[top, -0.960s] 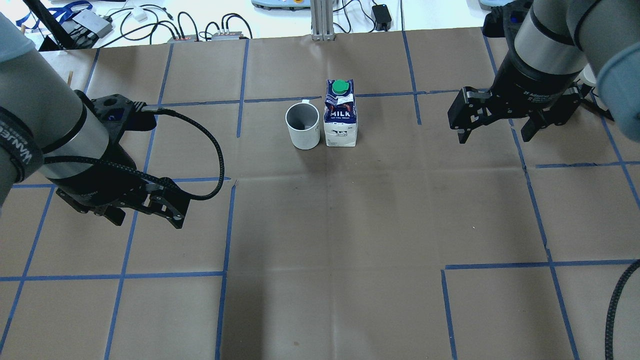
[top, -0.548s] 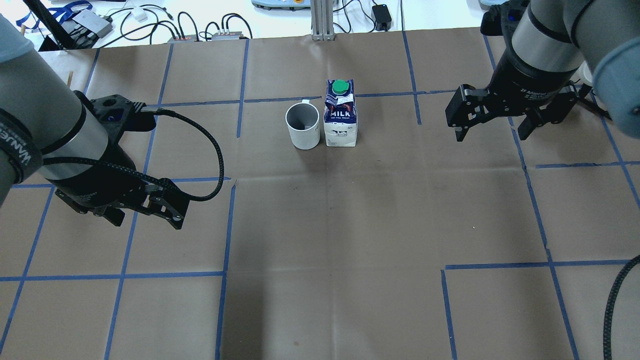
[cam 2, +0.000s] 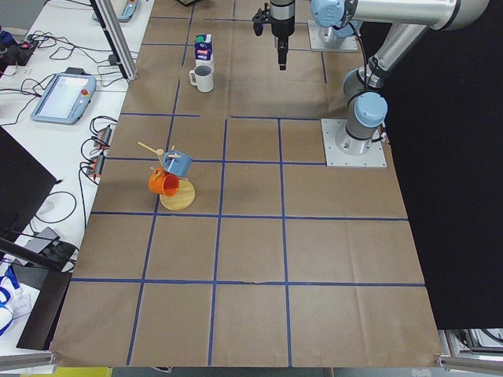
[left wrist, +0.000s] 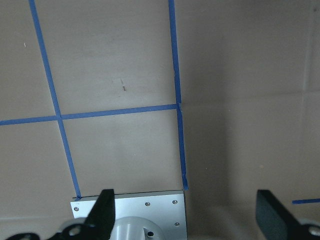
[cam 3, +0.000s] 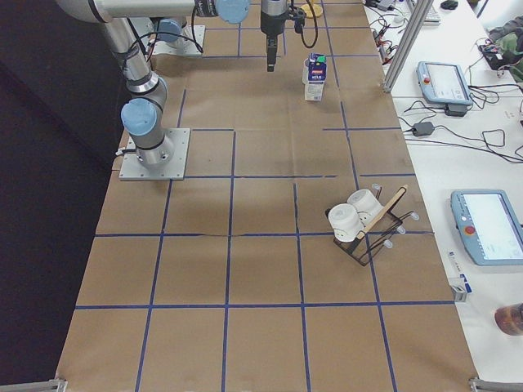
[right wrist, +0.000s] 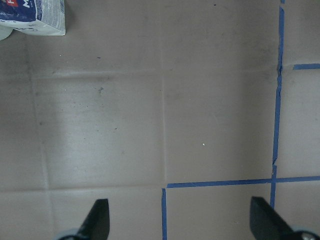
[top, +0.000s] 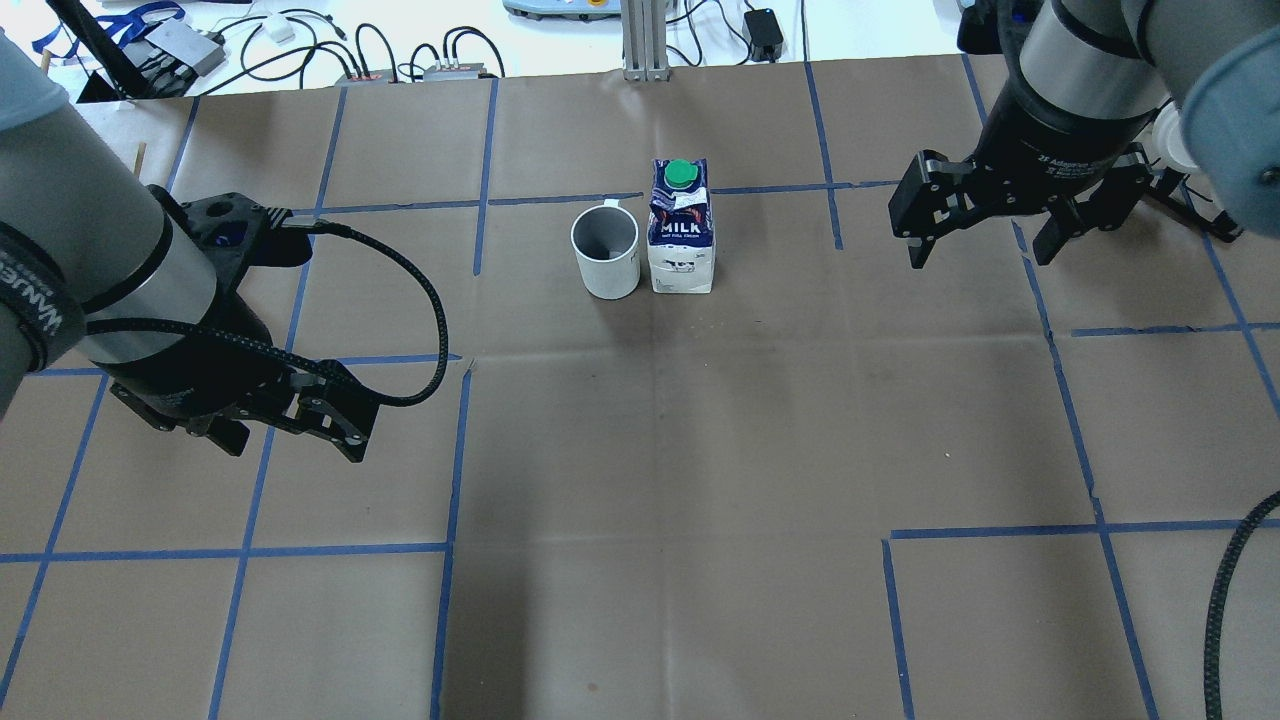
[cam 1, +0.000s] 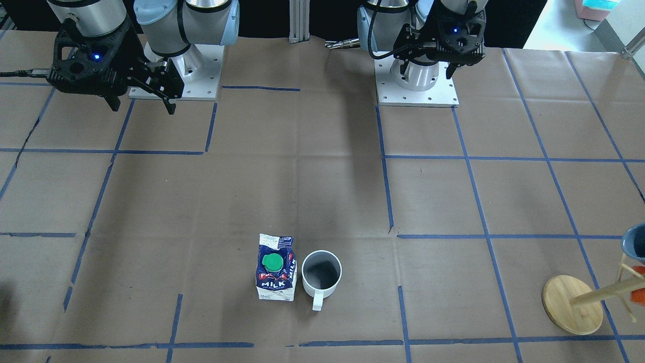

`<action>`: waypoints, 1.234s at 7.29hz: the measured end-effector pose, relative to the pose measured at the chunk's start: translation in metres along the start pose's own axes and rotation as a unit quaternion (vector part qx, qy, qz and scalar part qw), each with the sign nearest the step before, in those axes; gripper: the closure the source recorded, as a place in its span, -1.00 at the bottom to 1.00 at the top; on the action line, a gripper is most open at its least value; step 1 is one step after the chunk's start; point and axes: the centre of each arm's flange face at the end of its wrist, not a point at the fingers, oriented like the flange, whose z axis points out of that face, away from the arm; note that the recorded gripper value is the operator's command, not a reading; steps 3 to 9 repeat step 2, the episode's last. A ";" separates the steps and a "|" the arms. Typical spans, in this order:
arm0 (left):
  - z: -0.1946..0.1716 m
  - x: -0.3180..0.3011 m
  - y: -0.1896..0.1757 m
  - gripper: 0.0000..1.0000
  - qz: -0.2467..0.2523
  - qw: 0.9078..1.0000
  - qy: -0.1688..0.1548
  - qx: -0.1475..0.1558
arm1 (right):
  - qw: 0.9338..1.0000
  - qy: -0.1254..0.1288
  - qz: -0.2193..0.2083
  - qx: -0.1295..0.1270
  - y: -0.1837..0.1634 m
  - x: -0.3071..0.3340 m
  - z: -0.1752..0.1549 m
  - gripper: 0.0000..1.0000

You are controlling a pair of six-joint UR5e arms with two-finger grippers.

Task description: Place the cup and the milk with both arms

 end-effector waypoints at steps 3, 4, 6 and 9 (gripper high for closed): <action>0.004 0.001 0.006 -0.99 0.000 1.000 0.001 -0.001 | 1.000 0.000 0.000 -0.001 0.001 0.000 0.000 -1.00; 0.004 0.001 0.006 -0.99 0.000 1.000 0.001 -0.001 | 1.000 0.000 0.000 -0.001 0.001 0.000 0.000 -1.00; 0.004 0.001 0.006 -0.99 0.000 1.000 0.001 -0.001 | 1.000 0.000 0.000 -0.001 0.001 0.000 0.000 -1.00; 0.004 0.001 0.006 -0.99 0.000 1.000 0.001 -0.001 | 1.000 0.000 0.000 -0.001 0.001 0.000 0.000 -1.00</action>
